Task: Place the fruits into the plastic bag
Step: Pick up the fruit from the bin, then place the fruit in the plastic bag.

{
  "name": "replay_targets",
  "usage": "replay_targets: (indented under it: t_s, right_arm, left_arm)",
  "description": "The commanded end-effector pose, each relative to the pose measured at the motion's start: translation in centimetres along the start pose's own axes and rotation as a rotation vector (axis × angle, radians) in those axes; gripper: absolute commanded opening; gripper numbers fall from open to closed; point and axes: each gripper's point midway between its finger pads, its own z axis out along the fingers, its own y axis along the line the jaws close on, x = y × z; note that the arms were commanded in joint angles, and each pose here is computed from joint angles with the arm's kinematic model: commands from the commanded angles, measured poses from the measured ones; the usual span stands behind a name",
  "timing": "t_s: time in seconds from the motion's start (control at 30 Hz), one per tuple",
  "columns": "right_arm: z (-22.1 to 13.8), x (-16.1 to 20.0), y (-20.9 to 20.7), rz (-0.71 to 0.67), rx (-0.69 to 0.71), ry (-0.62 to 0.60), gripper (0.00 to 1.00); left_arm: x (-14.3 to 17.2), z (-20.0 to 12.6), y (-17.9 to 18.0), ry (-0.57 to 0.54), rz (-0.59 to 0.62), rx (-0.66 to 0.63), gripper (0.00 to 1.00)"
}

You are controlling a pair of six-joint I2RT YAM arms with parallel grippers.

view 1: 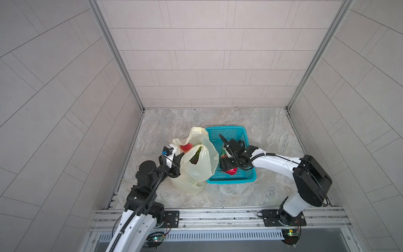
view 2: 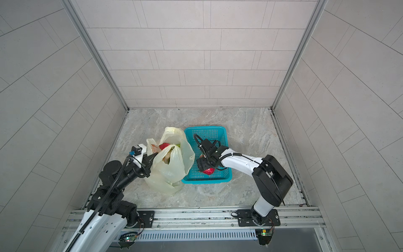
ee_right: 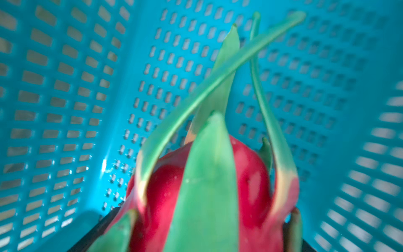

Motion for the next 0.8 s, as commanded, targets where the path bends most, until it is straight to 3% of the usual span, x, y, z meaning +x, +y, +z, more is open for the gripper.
replay_targets:
  t_s: [0.0,0.17,0.3,0.53,0.77]
  right_arm:
    - [-5.4,-4.0,-1.1,-0.004,0.02,-0.199,0.23]
    - [-11.0,-6.5,-0.1,-0.102,-0.049,-0.39,0.23]
    - [-14.7,-7.5,2.8,-0.189,-0.216,-0.481,0.22]
    - [-17.7,-6.8,9.0,-0.322,-0.562,-0.497,0.18]
    - [-18.5,-5.2,10.6,-0.387,-0.653,-0.462,0.14]
  left_arm:
    - [-0.4,-0.2,-0.2,-0.02,0.018,0.009,0.0]
    - [-0.7,-0.2,-0.5,-0.032,0.01,0.023,0.0]
    - [-0.9,-0.2,-0.5,-0.042,0.008,0.023,0.0]
    - [-1.0,-0.3,-0.6,-0.046,0.002,0.031,0.0]
    - [-0.9,-0.4,-0.6,-0.041,0.009,0.029,0.0]
